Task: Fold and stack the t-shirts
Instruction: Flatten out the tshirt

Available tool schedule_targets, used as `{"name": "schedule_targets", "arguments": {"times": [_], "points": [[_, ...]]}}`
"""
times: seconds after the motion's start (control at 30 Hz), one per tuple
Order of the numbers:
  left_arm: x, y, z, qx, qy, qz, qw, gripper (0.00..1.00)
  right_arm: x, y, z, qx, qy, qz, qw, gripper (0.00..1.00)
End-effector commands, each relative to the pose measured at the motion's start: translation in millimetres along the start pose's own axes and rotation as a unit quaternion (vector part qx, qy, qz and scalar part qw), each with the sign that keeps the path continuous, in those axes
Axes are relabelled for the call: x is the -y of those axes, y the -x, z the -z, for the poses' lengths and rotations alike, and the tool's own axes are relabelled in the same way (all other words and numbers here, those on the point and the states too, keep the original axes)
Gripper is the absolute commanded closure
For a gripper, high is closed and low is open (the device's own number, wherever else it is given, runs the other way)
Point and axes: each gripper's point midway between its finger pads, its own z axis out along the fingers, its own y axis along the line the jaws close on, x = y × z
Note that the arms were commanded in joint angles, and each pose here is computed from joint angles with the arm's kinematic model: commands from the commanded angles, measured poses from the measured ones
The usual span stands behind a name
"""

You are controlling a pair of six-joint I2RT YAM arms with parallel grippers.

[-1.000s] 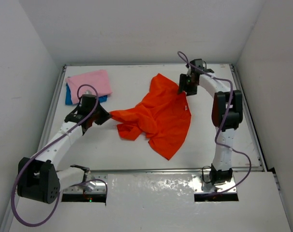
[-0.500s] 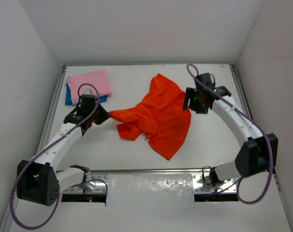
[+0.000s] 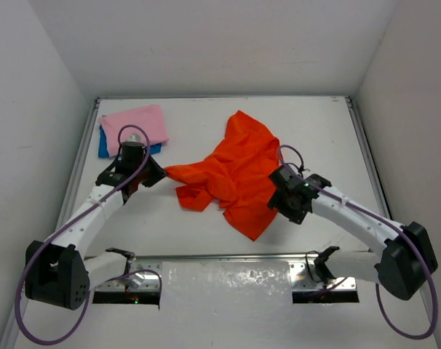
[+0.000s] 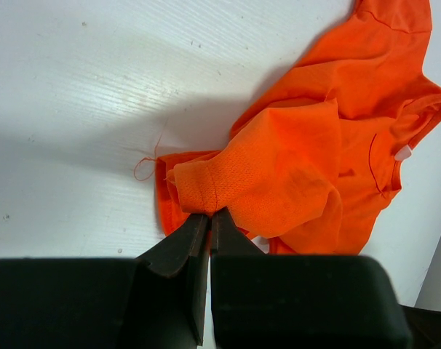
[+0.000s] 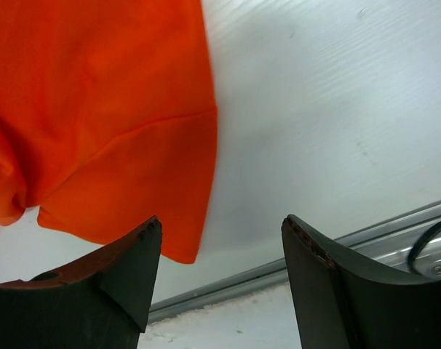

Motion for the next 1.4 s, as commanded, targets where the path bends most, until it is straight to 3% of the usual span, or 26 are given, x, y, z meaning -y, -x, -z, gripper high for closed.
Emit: {"name": "schedule_targets", "arguments": {"times": [0.0, 0.2, 0.53, 0.77, 1.13, 1.37], "points": [[21, 16, 10, 0.029, -0.035, -0.012, 0.999, 1.00, -22, -5, 0, 0.027, 0.004, -0.055, 0.998, 0.35], [19, 10, 12, 0.021, -0.034, -0.016, 0.999, 1.00, -55, -31, -7, 0.028, 0.029, -0.054, 0.998, 0.39], [12, 5, 11, 0.019, -0.021, -0.027, 0.999, 1.00, -59, -55, -24, 0.027, 0.061, -0.065, 0.996, 0.54], [11, 3, 7, 0.016, -0.020, -0.029, 0.999, 1.00, -60, -75, -26, 0.027, 0.057, -0.036, 0.997, 0.54], [17, 6, 4, 0.013, -0.023, -0.031, 0.999, 1.00, -35, -82, -33, 0.036, 0.040, -0.045, 0.998, 0.53], [17, 5, 2, 0.012, -0.021, -0.032, 0.999, 1.00, -44, -84, -39, 0.035, 0.060, -0.047, 0.996, 0.53]]}}
